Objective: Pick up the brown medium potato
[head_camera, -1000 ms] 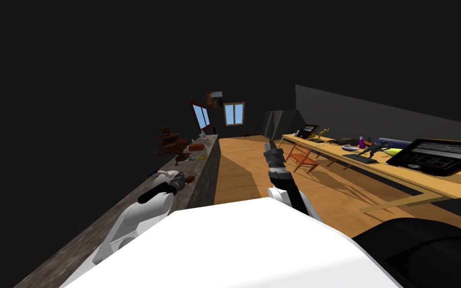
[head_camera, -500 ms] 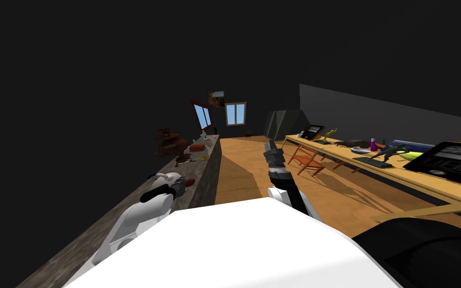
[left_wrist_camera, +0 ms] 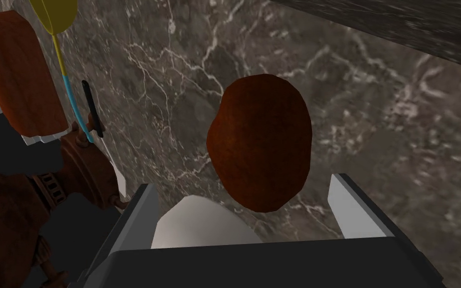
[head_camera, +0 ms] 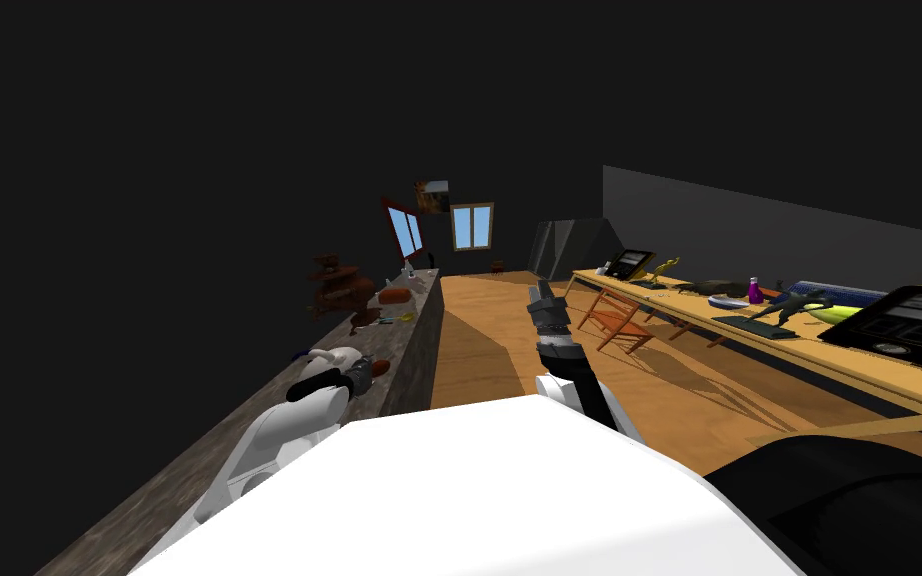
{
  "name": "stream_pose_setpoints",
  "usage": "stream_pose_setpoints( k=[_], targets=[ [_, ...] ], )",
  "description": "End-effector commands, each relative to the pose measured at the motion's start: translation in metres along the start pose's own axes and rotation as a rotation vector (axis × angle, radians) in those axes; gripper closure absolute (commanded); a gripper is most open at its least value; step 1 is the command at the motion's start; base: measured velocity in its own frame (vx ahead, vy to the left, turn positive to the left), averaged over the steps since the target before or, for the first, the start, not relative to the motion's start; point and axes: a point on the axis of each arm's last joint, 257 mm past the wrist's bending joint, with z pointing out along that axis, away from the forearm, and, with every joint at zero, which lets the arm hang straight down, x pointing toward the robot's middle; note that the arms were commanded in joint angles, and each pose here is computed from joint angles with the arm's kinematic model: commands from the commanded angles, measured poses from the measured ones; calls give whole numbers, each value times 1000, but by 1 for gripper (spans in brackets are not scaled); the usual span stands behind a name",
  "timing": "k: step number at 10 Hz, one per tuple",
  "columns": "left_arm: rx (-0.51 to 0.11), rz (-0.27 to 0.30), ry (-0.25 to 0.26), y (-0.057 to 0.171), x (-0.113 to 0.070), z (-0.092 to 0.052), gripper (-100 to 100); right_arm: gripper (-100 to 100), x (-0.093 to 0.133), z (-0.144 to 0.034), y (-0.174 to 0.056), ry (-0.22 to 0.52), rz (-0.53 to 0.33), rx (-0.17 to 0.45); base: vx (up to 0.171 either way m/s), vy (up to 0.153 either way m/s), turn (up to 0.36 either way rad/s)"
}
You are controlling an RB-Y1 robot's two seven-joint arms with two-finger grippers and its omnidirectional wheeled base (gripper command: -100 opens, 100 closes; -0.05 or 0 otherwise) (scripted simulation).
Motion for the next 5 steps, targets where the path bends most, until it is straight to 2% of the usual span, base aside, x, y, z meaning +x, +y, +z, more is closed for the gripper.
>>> stream_pose_setpoints(
  k=[1,2,3,4,5],
  targets=[
    [2,-3,-2,0,2,8,-100,0,0,0,0,0,0,0,6,25,-26],
    [2,-3,-3,1,3,12,-100,0,0,0,0,0,0,0,7,26,-17],
    [1,-3,-3,0,2,9,-100,0,0,0,0,0,0,0,3,11,-5],
    [2,-3,-3,0,2,10,100,0,0,0,0,0,0,0,0,0,0],
    [-3,-3,-3,2,2,10,100,0,0,0,0,0,0,0,0,0,0]
  ],
)
